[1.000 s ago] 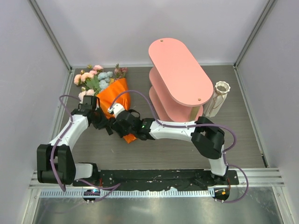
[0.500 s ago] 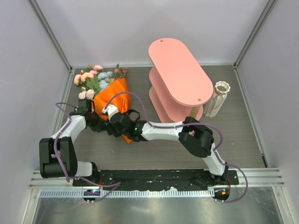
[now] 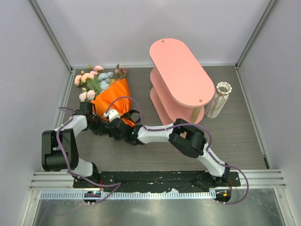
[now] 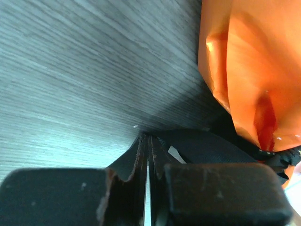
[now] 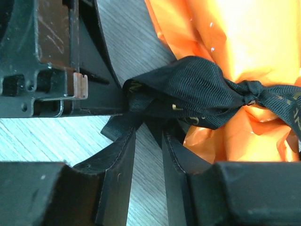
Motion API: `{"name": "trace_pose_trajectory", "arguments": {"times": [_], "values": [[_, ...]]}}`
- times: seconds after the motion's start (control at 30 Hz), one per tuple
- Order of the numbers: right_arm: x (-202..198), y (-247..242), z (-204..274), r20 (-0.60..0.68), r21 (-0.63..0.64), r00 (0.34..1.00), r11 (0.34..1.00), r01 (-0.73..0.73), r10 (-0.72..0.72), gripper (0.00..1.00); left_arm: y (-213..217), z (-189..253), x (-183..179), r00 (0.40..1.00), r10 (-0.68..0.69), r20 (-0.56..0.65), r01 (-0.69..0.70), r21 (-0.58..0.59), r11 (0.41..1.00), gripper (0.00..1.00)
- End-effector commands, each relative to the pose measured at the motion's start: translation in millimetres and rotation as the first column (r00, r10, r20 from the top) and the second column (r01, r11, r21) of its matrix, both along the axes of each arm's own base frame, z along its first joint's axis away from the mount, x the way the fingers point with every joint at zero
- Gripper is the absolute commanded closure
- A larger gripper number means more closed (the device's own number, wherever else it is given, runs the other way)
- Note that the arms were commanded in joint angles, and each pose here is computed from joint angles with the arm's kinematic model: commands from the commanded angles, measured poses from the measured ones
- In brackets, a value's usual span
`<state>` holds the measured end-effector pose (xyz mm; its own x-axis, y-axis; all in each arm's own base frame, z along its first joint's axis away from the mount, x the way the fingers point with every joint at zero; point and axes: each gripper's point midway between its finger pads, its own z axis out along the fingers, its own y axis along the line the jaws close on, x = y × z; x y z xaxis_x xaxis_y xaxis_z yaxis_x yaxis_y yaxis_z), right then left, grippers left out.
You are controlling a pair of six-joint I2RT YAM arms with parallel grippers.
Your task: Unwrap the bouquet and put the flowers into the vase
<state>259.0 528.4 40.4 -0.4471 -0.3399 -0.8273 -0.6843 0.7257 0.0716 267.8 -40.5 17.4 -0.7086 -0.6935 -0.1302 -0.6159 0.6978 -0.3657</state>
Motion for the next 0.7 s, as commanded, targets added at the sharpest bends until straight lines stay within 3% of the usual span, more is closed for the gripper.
{"name": "trace_pose_trajectory", "arguments": {"times": [0.0, 0.23, 0.5, 0.67], "values": [[22, 12, 32, 0.075, 0.110, 0.993, 0.991, 0.077, -0.086, 0.64, 4, -15, -3, 0.999, 0.030, -0.044, -0.030, 0.000, 1.000, 0.94], [32, 9, 35, 0.131, 0.138, 0.983, 0.984, 0.113, -0.131, 0.58, 4, -28, -11, 0.995, 0.031, -0.100, -0.031, -0.005, 1.000, 0.95], [43, 5, 21, 0.210, 0.056, 0.967, 0.989, 0.136, -0.145, 0.56, 5, -29, -10, 0.994, 0.032, -0.101, -0.032, 0.000, 0.999, 0.96], [44, 0, 24, 0.243, 0.045, 0.958, 0.988, 0.146, -0.152, 0.74, 5, -29, -9, 0.994, 0.033, -0.100, -0.033, 0.003, 0.999, 0.96]]}}
